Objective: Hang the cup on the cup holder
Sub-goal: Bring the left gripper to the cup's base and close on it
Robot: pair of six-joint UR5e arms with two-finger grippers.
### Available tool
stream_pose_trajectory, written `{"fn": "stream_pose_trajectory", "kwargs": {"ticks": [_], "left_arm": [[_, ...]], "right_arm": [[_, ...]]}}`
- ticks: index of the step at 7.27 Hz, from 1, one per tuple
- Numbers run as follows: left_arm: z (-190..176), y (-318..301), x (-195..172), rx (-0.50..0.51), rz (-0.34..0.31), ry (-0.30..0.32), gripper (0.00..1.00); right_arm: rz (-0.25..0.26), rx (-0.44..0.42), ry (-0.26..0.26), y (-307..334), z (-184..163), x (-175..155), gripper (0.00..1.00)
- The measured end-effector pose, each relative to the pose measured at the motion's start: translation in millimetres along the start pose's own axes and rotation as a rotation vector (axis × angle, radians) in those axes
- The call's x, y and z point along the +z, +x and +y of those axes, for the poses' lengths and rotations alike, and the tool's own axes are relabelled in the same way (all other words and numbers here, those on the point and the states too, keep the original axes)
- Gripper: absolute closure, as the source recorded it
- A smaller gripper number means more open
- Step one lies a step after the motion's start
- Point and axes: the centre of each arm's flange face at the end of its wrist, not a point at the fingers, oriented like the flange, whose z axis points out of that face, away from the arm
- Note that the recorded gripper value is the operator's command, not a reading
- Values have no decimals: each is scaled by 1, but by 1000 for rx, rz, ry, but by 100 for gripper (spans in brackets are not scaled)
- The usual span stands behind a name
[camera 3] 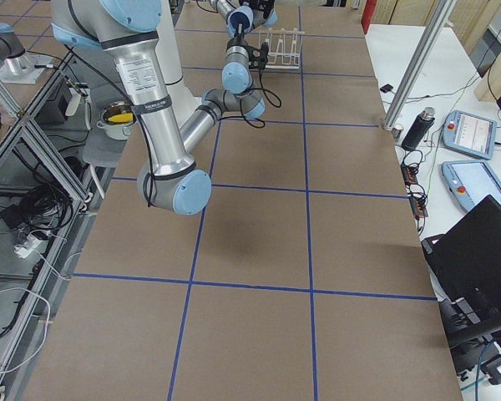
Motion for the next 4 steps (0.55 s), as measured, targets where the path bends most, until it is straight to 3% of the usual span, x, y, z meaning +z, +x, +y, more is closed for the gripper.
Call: {"fn": "stream_pose_trajectory", "kwargs": {"ticks": [4], "left_arm": [[3,-6,5,-11,-2,-11,2]], "right_arm": [[12,0,-22,1,3,0,100]]}}
